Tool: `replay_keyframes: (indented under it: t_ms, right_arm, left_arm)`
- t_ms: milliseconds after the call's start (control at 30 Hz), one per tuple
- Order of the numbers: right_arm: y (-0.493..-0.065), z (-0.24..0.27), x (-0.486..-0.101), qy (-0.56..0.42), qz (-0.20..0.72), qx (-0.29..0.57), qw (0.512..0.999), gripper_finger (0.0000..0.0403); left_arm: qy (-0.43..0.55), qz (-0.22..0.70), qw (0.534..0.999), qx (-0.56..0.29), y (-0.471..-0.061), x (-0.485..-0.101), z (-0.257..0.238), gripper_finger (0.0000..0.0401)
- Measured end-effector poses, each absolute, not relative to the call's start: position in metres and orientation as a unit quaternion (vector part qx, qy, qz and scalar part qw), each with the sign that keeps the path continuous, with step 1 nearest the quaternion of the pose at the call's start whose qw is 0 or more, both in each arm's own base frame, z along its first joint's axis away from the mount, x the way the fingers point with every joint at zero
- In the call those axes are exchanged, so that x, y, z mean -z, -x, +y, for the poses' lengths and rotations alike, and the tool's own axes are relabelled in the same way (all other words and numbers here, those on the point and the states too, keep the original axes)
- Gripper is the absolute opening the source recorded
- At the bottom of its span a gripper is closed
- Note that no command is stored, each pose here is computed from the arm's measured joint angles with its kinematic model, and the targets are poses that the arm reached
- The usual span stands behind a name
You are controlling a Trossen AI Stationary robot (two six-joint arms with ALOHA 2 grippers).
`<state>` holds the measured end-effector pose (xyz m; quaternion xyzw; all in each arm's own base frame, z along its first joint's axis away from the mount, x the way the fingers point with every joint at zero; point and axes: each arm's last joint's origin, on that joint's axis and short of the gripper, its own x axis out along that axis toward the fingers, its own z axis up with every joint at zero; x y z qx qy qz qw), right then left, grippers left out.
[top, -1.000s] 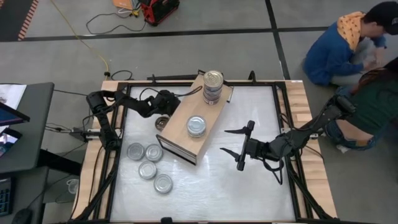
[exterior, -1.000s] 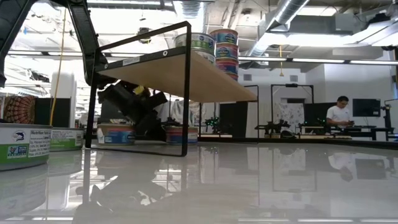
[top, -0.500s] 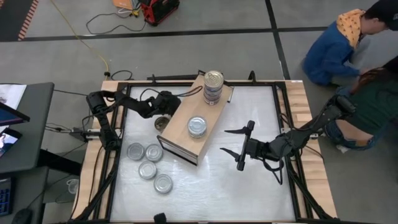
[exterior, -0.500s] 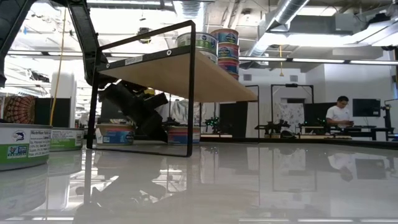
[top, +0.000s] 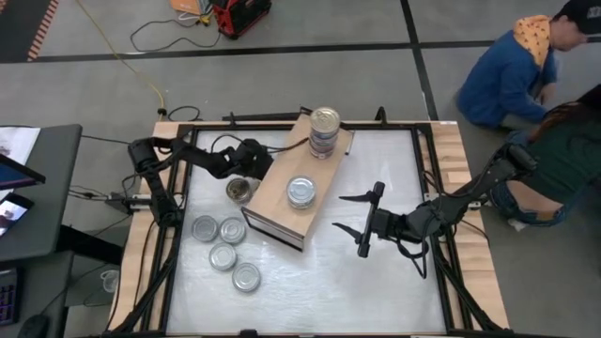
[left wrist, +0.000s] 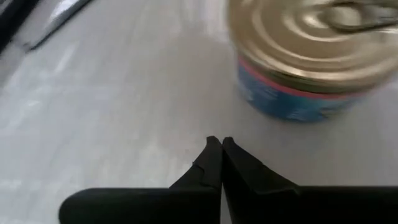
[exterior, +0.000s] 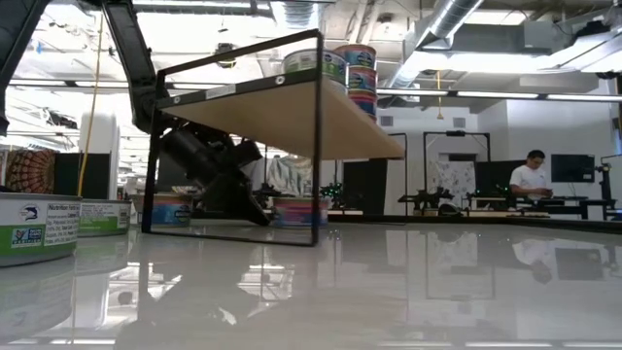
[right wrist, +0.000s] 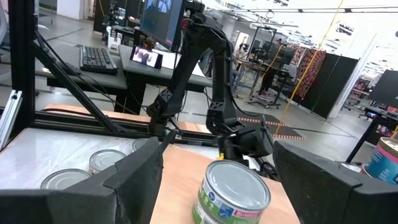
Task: Stack canned seafood by type on shelf
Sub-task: Adjust the blue tuna can
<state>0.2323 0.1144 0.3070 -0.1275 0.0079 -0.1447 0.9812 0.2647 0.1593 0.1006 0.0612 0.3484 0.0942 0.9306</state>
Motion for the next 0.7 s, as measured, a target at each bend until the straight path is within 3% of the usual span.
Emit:
replay_keyframes:
  t_ms: [500, 700]
  right_arm:
    - [-0.233, 0.113, -0.3069, 0.128, 0.009, 0.148, 0.981, 0.0328]
    - [-0.2353, 0.1105, -0.3025, 0.125, 0.023, 0.155, 0.98, 0.0328]
  left_arm:
    - [0.019, 0.312, 0.938, -0.151, -0.2671, -0.1045, 0.1625, 0.0]
    - [0.021, 0.31, 0.943, -0.123, -0.2681, -0.1043, 0.16, 0.0]
